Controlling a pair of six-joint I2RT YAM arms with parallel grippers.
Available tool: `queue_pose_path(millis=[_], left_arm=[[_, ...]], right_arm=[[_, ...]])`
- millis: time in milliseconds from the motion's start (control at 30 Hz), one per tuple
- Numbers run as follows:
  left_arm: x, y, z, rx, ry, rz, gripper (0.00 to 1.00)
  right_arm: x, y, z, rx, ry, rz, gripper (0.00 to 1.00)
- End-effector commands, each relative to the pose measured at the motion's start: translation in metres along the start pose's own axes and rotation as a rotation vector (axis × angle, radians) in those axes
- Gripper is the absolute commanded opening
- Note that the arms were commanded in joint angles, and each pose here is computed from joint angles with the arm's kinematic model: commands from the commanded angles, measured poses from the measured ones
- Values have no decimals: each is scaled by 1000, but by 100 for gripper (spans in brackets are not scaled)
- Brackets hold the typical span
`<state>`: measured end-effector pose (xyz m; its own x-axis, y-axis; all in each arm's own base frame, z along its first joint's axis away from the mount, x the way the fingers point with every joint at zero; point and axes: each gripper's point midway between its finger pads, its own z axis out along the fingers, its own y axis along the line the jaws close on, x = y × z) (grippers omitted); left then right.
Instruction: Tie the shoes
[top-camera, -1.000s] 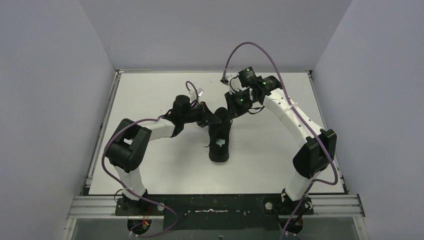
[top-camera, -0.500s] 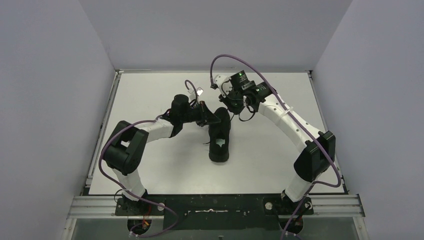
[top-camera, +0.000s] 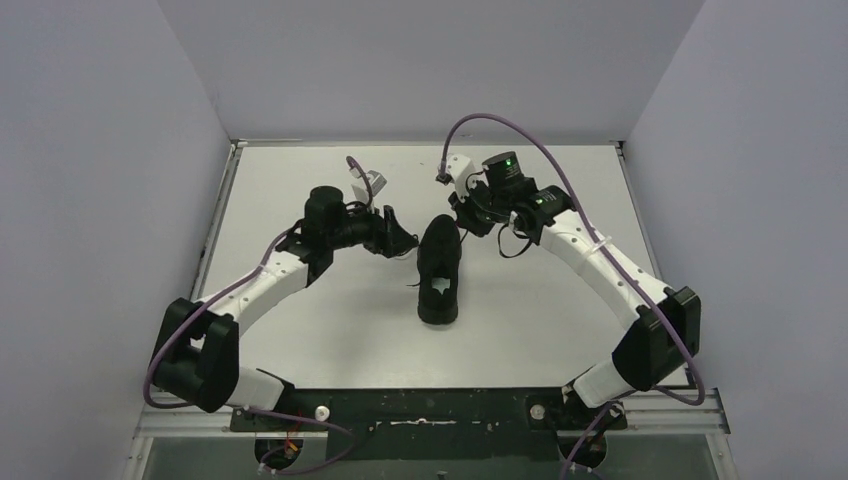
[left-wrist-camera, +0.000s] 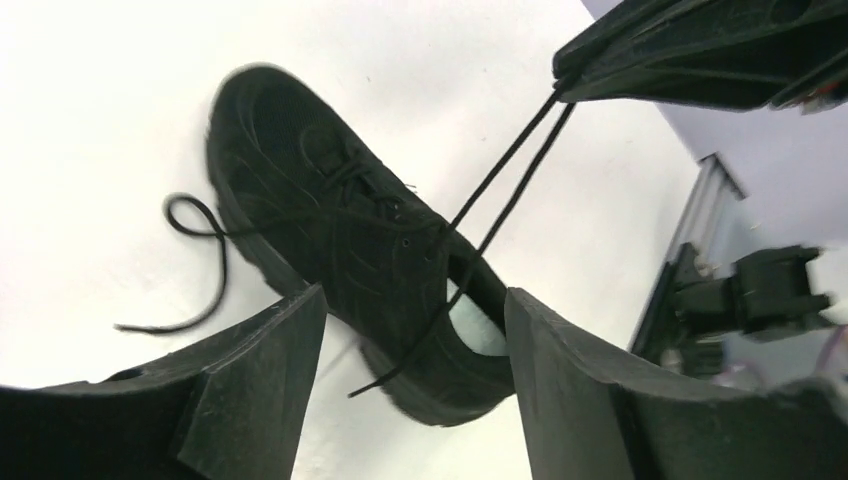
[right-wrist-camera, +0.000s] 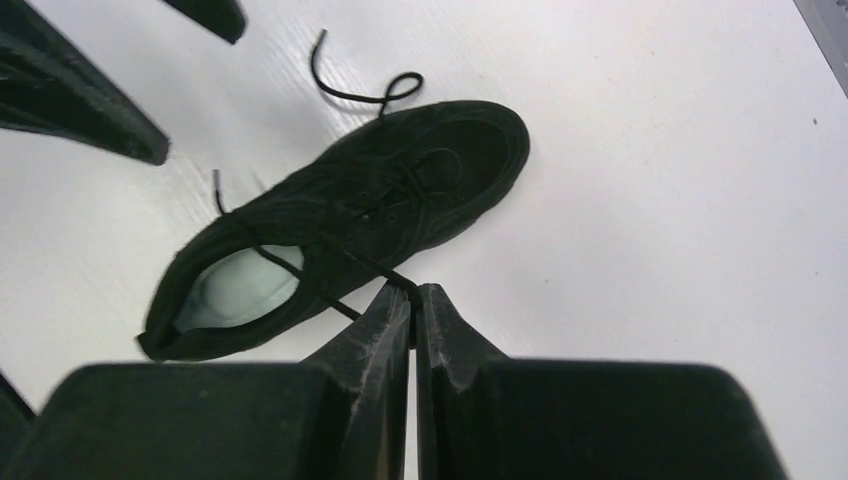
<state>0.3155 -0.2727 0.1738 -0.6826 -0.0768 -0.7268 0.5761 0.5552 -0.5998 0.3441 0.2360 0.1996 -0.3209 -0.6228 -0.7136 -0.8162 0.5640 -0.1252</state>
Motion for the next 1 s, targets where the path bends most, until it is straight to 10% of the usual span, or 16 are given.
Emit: queue_pose_path(millis=[0, 167, 733, 967], left_arm=[[-4, 4, -7, 54, 9, 428, 65], [-19, 1, 18, 277, -54, 662, 69], [2, -4, 77, 721, -42, 433, 62], [25, 0, 64, 731, -5, 393, 33]], right_arm=[[-29, 13, -31, -46, -151, 23, 0], [-23, 18, -41, -71, -147, 62, 0], [-53, 12, -46, -109, -204, 119, 0], [-54, 12, -46, -111, -214, 128, 0]])
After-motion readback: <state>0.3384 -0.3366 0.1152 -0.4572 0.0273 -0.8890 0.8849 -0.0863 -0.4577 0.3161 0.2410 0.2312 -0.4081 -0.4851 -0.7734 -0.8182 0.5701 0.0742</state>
